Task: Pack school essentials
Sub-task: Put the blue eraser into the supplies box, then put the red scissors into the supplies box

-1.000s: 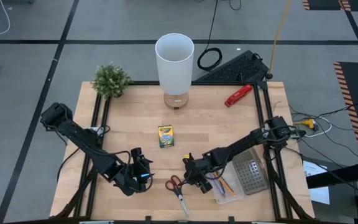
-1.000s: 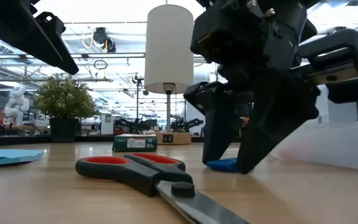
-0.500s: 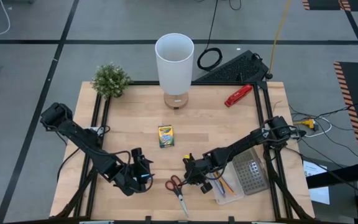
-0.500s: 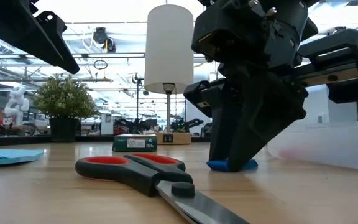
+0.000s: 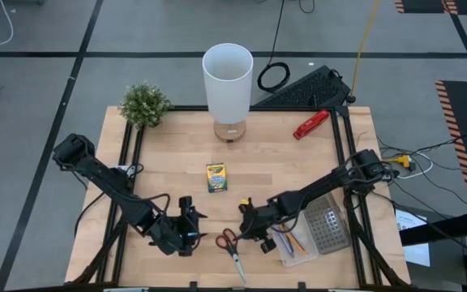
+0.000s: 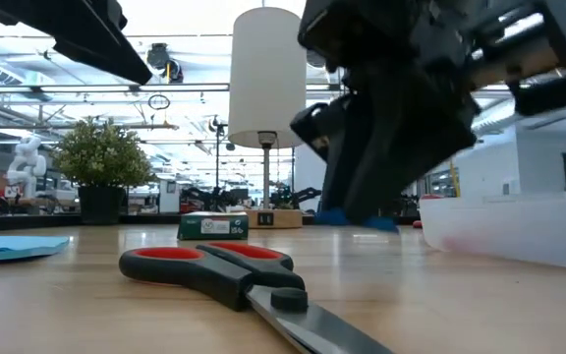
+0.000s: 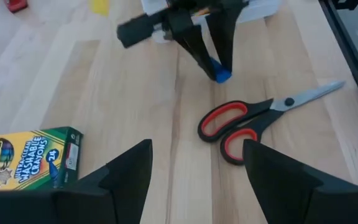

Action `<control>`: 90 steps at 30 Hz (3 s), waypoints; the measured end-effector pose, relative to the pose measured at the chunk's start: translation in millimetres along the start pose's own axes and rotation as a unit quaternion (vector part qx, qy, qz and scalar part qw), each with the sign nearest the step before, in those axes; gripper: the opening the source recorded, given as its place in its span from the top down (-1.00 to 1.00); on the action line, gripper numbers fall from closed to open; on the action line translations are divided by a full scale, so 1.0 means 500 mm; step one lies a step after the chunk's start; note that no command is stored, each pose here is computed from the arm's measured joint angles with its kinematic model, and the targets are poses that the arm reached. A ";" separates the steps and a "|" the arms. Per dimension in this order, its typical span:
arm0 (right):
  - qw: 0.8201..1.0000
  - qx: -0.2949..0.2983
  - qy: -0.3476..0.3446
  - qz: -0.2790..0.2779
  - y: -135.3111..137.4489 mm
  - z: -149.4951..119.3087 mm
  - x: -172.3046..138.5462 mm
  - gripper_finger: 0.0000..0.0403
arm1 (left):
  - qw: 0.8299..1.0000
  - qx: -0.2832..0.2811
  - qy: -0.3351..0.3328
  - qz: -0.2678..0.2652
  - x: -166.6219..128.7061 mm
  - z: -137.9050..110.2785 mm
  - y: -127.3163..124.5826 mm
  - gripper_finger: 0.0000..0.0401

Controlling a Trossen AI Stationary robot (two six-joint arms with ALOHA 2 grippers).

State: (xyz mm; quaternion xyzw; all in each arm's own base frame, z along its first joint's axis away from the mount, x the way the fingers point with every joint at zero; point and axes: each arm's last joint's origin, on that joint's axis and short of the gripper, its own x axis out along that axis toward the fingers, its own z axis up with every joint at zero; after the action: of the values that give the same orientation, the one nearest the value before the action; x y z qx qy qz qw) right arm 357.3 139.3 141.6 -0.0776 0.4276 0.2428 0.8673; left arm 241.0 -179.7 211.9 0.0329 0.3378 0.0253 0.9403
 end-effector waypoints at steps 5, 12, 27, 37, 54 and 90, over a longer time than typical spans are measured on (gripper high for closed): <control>0.999 0.026 -0.023 0.002 0.009 0.021 -0.041 0.63 | 1.000 0.011 0.010 0.003 0.016 -0.010 -0.008 -0.25; 0.994 0.108 0.014 0.011 0.045 0.026 -0.130 0.63 | 1.000 0.020 0.021 0.008 0.053 -0.030 -0.024 -0.25; 0.943 0.318 0.057 -0.081 0.148 -0.037 -0.255 0.63 | 0.999 0.027 0.025 -0.006 0.102 -0.039 -0.030 -0.25; 0.890 0.431 0.105 -0.104 0.180 -0.117 -0.226 0.63 | 0.999 0.031 0.006 -0.015 0.102 -0.031 -0.034 -0.25; 0.827 0.531 0.114 -0.144 0.200 -0.178 -0.207 0.63 | 0.999 0.041 0.000 -0.017 0.102 -0.028 -0.035 -0.25; 0.887 0.431 0.057 -0.152 0.201 -0.162 -0.203 0.21 | 0.983 0.146 0.018 -0.110 0.147 -0.046 -0.101 -0.25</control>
State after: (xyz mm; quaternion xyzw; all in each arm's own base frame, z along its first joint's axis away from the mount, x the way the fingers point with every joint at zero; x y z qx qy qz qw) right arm 199.0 163.1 177.8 0.2261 0.5217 -0.1055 0.8158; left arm 284.1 -223.6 143.8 0.1319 0.3563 -0.1274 0.9162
